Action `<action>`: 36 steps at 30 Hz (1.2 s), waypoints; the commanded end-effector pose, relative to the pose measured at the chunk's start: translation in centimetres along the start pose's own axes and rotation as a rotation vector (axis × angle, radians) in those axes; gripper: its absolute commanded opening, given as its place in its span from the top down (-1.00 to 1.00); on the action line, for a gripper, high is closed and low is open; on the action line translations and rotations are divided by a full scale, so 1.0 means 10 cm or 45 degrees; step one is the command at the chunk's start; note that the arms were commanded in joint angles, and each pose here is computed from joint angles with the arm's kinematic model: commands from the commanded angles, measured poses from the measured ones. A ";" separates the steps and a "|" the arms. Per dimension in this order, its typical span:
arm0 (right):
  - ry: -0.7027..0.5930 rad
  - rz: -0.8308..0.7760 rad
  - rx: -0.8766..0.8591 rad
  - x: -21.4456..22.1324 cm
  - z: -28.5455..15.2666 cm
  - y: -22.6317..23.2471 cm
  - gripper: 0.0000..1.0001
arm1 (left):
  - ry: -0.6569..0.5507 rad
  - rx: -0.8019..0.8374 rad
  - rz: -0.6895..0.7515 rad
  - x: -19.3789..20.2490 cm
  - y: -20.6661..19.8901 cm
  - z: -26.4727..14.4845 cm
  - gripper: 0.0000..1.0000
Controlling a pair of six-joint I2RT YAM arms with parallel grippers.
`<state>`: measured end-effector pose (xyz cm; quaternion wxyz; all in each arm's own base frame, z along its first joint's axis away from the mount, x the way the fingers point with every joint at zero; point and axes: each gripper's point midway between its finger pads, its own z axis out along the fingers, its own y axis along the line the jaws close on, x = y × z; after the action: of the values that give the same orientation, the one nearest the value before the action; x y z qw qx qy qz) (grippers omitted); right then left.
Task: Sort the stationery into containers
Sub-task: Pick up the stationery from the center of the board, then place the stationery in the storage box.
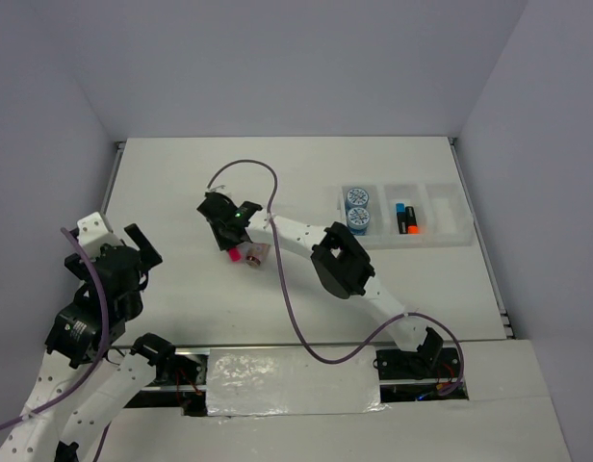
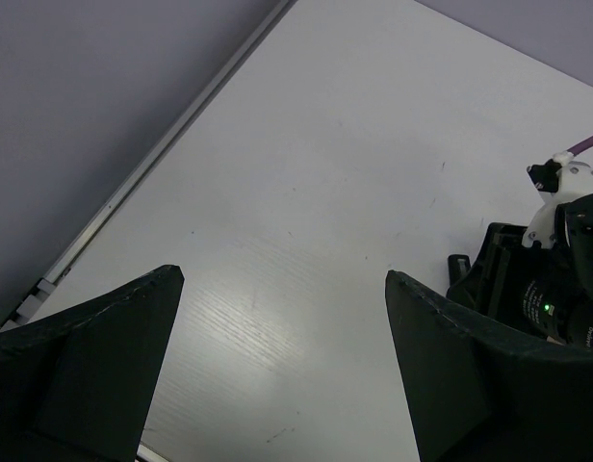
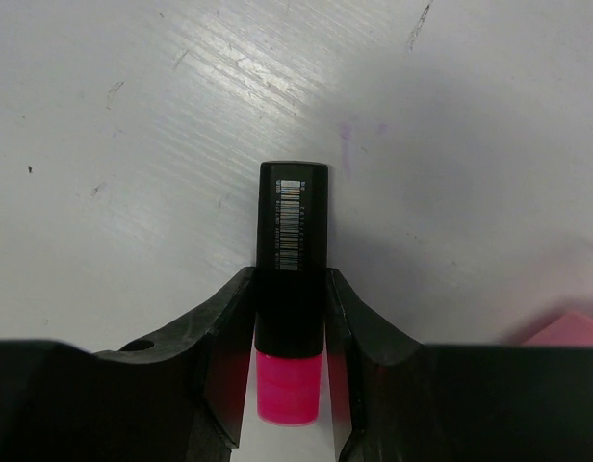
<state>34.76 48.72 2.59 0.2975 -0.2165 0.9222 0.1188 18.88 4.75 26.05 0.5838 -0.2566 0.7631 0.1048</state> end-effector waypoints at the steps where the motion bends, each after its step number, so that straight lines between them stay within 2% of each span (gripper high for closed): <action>1: -0.012 -0.012 -0.110 0.00 0.00 0.29 0.67 | -0.041 0.025 -0.026 -0.10 -0.03 -0.01 -0.99; 4: -0.001 -0.009 -0.233 0.04 -0.02 0.45 0.69 | -0.044 0.029 -0.030 -0.11 -0.03 -0.02 -0.99; 5: -0.046 0.003 -0.306 -0.04 -0.04 0.55 0.69 | -0.042 0.030 -0.026 -0.11 -0.03 -0.02 -0.99; 7: -0.068 0.019 -0.431 -0.11 -0.26 0.69 0.69 | -0.044 0.033 -0.027 -0.11 -0.04 -0.02 -0.99; 8: -0.153 0.027 -0.508 -0.33 -0.49 0.80 0.69 | -0.044 0.033 -0.027 -0.11 -0.04 -0.02 -0.99; 10: -0.188 0.018 -0.600 -0.43 -0.73 0.89 0.69 | -0.045 0.036 -0.026 -0.11 -0.04 -0.02 -0.99; 11: -0.282 0.022 -0.661 -0.69 -1.05 0.94 0.69 | -0.045 0.038 -0.028 -0.11 -0.05 -0.02 -0.99; 12: -0.303 0.011 -0.721 -0.75 -1.21 0.98 0.69 | -0.043 0.037 -0.023 -0.10 -0.05 -0.01 -0.99; 13: -0.316 0.018 -0.746 -0.79 -1.33 0.96 0.69 | -0.042 0.041 -0.022 -0.10 -0.05 -0.01 -0.99; 14: -0.401 0.033 -0.791 -1.02 -1.68 0.90 0.69 | -0.040 0.046 -0.020 -0.10 -0.06 -0.01 -0.99; 16: -0.419 0.058 -0.783 -1.05 -1.87 0.70 0.69 | -0.037 0.057 -0.007 -0.10 -0.08 -0.01 -0.99; 17: -0.512 0.089 -0.760 -1.25 -2.20 0.46 0.68 | -0.031 0.074 -0.004 -0.09 -0.11 0.00 -0.99; 19: -0.506 0.136 -0.595 -1.13 -2.14 -0.05 0.68 | -0.026 0.082 0.004 -0.08 -0.13 0.00 -0.99; 20: -0.549 0.167 -0.547 -1.17 -2.38 -0.32 0.68 | -0.024 0.086 0.004 -0.08 -0.14 0.00 -0.99; 21: -0.507 0.230 -0.413 -1.01 -2.19 -0.87 0.68 | -0.021 0.090 0.007 -0.07 -0.15 0.01 -0.99; 23: -0.552 0.302 -0.196 -0.93 -2.43 -1.56 0.67 | -0.024 0.105 0.009 -0.08 -0.17 0.00 -0.99; 24: -0.532 0.332 -0.028 -0.77 -2.38 -2.11 0.67 | -0.022 0.119 0.009 -0.07 -0.19 0.00 -0.99; 26: -0.576 0.376 0.169 -0.66 -2.62 -2.70 0.64 | -0.025 0.144 0.013 -0.08 -0.23 0.01 -0.99; 29: -0.523 0.464 0.493 -0.32 -2.76 -3.65 0.63 | 0.000 0.179 0.046 -0.04 -0.31 0.03 -0.99; 31: -0.441 0.551 0.658 -0.05 -2.81 -4.16 0.63 | 0.010 0.179 0.052 -0.03 -0.32 0.03 -0.99; 34: -0.421 0.653 0.715 0.12 -2.80 -4.55 0.64 | 0.012 0.193 0.054 -0.01 -0.32 0.02 -0.99; 36: -0.408 0.667 0.703 0.18 -2.72 -4.61 0.63 | 0.003 0.208 0.048 -0.03 -0.33 0.01 -0.99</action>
<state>41.61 -0.32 19.87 0.4519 0.1372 0.8814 -0.0103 20.34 2.39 25.77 0.5826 -0.2007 0.7849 0.0657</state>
